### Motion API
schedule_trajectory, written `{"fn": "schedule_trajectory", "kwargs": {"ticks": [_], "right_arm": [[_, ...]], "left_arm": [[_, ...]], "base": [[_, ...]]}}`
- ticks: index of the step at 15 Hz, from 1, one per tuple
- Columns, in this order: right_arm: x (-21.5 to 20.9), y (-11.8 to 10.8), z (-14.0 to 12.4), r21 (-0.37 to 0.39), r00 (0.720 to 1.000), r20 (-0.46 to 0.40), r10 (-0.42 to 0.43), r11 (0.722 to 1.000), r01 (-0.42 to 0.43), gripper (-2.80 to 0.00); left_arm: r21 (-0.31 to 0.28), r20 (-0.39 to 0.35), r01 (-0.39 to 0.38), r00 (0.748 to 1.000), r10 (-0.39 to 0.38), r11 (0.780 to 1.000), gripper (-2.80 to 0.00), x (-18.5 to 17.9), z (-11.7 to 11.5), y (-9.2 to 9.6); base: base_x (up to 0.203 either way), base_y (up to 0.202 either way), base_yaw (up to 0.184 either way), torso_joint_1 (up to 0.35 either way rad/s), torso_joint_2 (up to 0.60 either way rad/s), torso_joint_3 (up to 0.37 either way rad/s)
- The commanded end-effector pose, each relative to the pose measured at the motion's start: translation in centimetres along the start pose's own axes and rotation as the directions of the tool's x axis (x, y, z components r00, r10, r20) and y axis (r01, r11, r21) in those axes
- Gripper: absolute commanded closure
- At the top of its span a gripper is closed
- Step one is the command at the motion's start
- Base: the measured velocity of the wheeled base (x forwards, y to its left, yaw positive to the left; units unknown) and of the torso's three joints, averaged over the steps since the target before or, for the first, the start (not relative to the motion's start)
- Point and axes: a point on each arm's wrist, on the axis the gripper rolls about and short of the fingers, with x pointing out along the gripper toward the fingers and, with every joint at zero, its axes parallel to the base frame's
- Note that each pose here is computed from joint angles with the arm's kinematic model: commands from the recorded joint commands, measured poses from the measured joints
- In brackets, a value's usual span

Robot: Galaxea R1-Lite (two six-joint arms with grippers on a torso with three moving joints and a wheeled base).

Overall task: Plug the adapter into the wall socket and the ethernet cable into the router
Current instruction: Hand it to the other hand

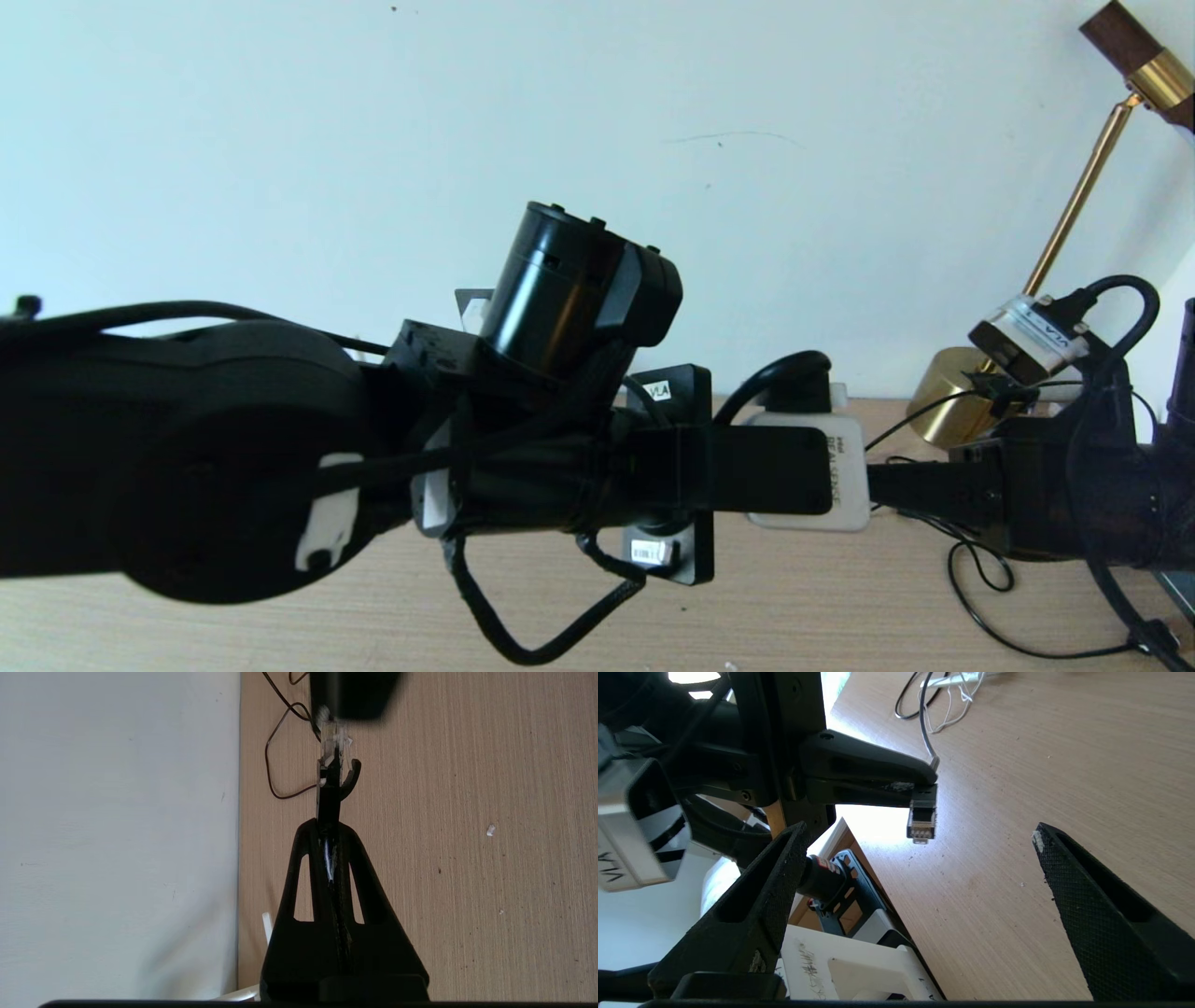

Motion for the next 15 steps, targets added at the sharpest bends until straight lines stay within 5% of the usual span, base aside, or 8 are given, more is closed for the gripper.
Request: {"fn": "schedule_trajectory", "kwargs": {"ticks": [1,15], "right_arm": [[0.42,0.15,-0.18,0.001,1.000,-0.014,0.013,1.000,-0.013,-2.80],[0.68,-0.10,-0.13,0.009,1.000,-0.008,-0.012,1.000,0.012,-2.80]], "left_arm": [[0.007,0.004,0.001,1.000,-0.001,1.000,0.00,0.02,0.13,-0.01],[0.010,0.011,-0.002,1.000,0.002,1.000,0.00,-0.12,0.38,-0.01]], "base": [[0.000,0.000,0.000,0.000,0.00,0.000],[0.000,0.000,0.000,0.000,0.00,0.000]]}}
